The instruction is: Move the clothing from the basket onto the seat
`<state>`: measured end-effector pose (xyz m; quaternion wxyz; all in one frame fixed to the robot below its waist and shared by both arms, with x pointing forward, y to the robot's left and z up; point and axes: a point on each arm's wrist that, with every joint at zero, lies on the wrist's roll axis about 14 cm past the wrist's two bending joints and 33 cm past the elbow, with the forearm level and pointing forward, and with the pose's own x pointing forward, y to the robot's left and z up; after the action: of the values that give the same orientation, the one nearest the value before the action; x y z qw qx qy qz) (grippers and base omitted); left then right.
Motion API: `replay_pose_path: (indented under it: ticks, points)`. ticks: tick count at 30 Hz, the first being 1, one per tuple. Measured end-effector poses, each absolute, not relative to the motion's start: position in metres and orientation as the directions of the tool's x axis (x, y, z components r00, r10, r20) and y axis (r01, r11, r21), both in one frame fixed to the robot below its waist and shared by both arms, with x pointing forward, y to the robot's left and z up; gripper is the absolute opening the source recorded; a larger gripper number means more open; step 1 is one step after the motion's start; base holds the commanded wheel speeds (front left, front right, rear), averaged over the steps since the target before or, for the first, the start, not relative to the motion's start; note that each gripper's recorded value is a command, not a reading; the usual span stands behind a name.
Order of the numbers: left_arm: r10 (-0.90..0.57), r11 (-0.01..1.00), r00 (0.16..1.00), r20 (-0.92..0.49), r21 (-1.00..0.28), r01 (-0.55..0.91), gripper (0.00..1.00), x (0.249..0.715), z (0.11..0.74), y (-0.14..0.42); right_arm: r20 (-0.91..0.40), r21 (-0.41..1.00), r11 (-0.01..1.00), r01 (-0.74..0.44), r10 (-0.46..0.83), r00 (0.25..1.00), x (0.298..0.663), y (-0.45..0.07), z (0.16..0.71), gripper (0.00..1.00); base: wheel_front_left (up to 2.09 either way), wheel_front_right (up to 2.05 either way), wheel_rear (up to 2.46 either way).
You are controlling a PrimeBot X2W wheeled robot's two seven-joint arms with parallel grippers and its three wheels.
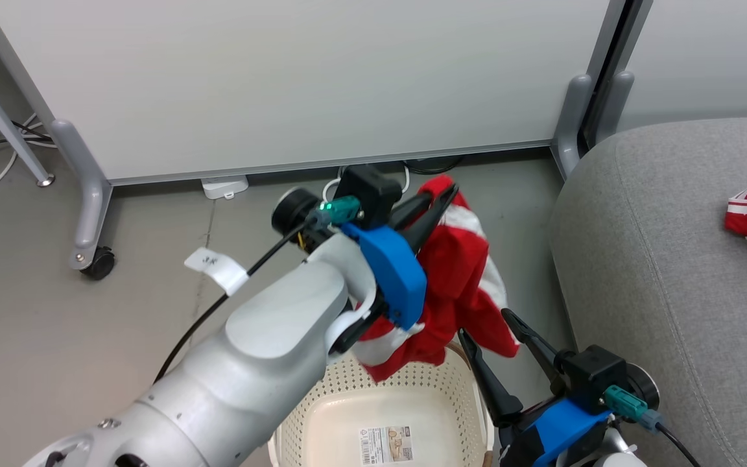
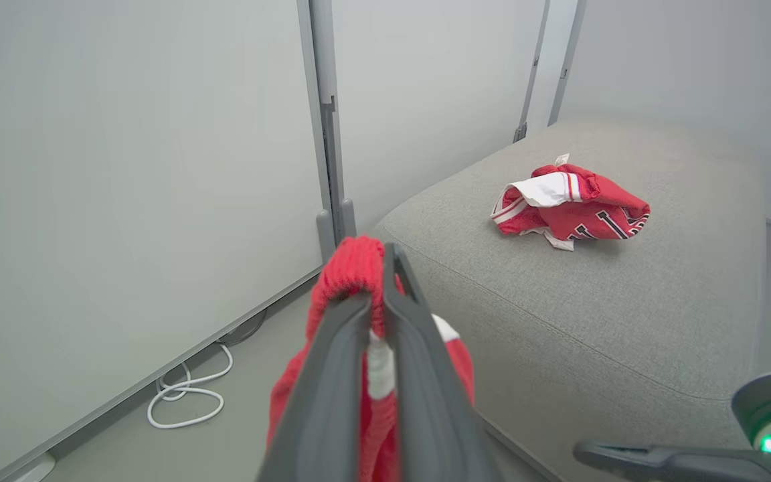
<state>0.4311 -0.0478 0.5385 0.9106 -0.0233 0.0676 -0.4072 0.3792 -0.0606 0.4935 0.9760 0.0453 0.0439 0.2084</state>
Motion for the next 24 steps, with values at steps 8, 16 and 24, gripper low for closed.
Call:
replay_pose_path:
  ticks: [8, 16, 24]
  points:
    - [-0.772, 0.636, 0.635, -0.034, -0.046, 0.77, 0.0, 0.436, 0.577, -0.065, -0.072, 0.12, 0.91, -0.398, 0.408, 0.91, 0.376, -0.062, 0.493, 1.0, 0.0, 0.0, 0.0]
    - [-0.783, 0.622, 0.621, -0.014, -0.037, 0.783, 0.0, 0.432, 0.588, -0.072, -0.07, 0.117, 0.906, -0.407, 0.416, 0.907, 0.373, -0.059, 0.494, 1.0, 0.0, 0.0, 0.0]
    - [-0.794, 0.608, 0.607, -0.024, -0.043, 0.793, 0.0, 0.428, 0.586, -0.077, -0.067, 0.101, 0.893, -0.438, 0.445, 0.893, 0.377, -0.049, 0.499, 1.0, 0.0, 0.0, 0.0]
